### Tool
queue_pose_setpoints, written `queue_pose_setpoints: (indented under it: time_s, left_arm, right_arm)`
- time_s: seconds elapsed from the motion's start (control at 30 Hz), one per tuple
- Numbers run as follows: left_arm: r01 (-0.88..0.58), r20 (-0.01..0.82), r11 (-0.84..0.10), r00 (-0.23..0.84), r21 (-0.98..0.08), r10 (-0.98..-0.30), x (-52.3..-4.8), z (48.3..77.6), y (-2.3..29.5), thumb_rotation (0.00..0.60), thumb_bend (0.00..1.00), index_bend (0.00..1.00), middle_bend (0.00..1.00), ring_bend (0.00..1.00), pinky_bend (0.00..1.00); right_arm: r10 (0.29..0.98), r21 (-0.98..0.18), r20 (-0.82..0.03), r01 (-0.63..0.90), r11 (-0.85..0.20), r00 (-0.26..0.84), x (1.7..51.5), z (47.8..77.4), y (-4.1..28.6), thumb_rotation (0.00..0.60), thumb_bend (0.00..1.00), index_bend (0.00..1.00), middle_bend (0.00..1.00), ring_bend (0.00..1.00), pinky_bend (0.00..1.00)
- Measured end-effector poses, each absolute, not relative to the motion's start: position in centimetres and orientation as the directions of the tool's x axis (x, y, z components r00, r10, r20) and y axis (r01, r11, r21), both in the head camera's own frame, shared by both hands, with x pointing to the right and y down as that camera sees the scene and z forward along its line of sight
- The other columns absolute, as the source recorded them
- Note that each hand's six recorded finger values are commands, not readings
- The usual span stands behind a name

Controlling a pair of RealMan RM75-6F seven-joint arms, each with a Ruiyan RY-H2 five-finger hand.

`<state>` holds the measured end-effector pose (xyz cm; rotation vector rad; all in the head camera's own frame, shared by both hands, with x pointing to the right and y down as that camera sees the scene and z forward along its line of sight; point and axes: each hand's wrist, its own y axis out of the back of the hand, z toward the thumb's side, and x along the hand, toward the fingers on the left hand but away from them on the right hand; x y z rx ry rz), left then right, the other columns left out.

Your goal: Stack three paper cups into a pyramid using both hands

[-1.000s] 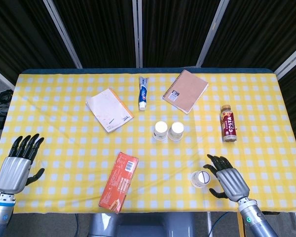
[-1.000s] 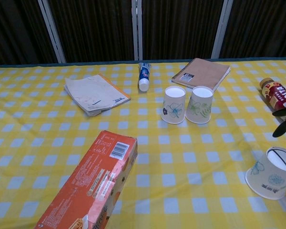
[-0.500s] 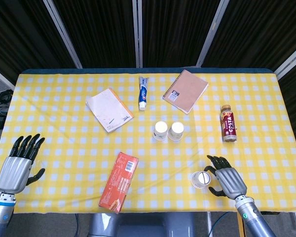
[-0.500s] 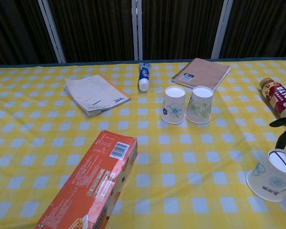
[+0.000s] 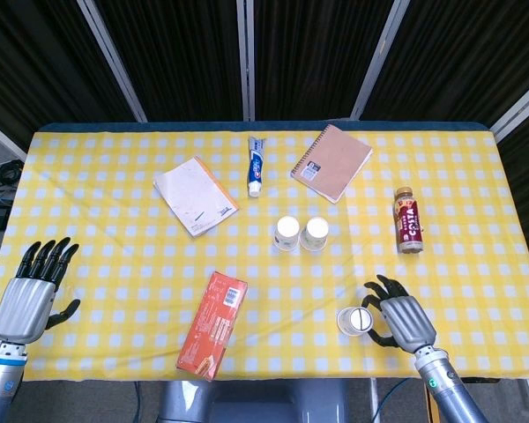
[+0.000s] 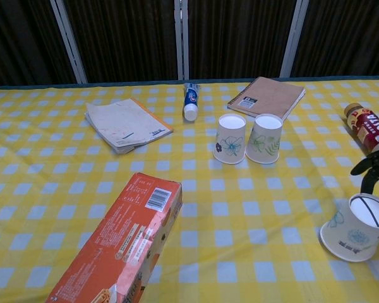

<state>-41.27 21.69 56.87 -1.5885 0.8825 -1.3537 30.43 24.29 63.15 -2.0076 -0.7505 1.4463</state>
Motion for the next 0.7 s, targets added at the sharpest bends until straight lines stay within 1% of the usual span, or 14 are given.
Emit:
queue_pose_setpoints:
  time_s: [0.23, 0.5, 0.57, 0.7]
  left_arm:
    - [0.004, 0.384, -0.389, 0.165, -0.921, -0.909, -41.4, 56.7, 21.6, 0.600, 0.24, 0.00, 0.00, 0.00, 0.00]
    - [-0.002, 0.391, -0.396, 0.148, -0.918, -0.908, -41.9, 56.9, 21.2, 0.600, 0.24, 0.00, 0.00, 0.00, 0.00]
    - [-0.007, 0.398, -0.403, 0.141, -0.915, -0.907, -42.1, 57.0, 21.1, 0.600, 0.24, 0.00, 0.00, 0.00, 0.00]
    - [-0.010, 0.415, -0.419, 0.128, -0.908, -0.901, -42.5, 57.4, 20.8, 0.600, 0.24, 0.00, 0.00, 0.00, 0.00]
  right_arm:
    - [0.753, -0.742, -0.597, 0.167, -0.650, 0.277, 29.8, 61.5, 22.2, 0.600, 0.25, 0.50, 0.17, 0.00, 0.13]
    - [0.823, -0.790, -0.479, 0.259, -0.556, 0.304, 28.1, 58.0, 16.5, 0.600, 0.25, 0.52, 0.18, 0.00, 0.13]
    - [0.835, -0.793, -0.458, 0.283, -0.539, 0.305, 27.6, 57.4, 15.0, 0.600, 0.25, 0.52, 0.18, 0.00, 0.13]
    - [0.840, -0.786, -0.445, 0.315, -0.532, 0.310, 26.4, 56.9, 12.2, 0.600, 0.25, 0.52, 0.18, 0.00, 0.13]
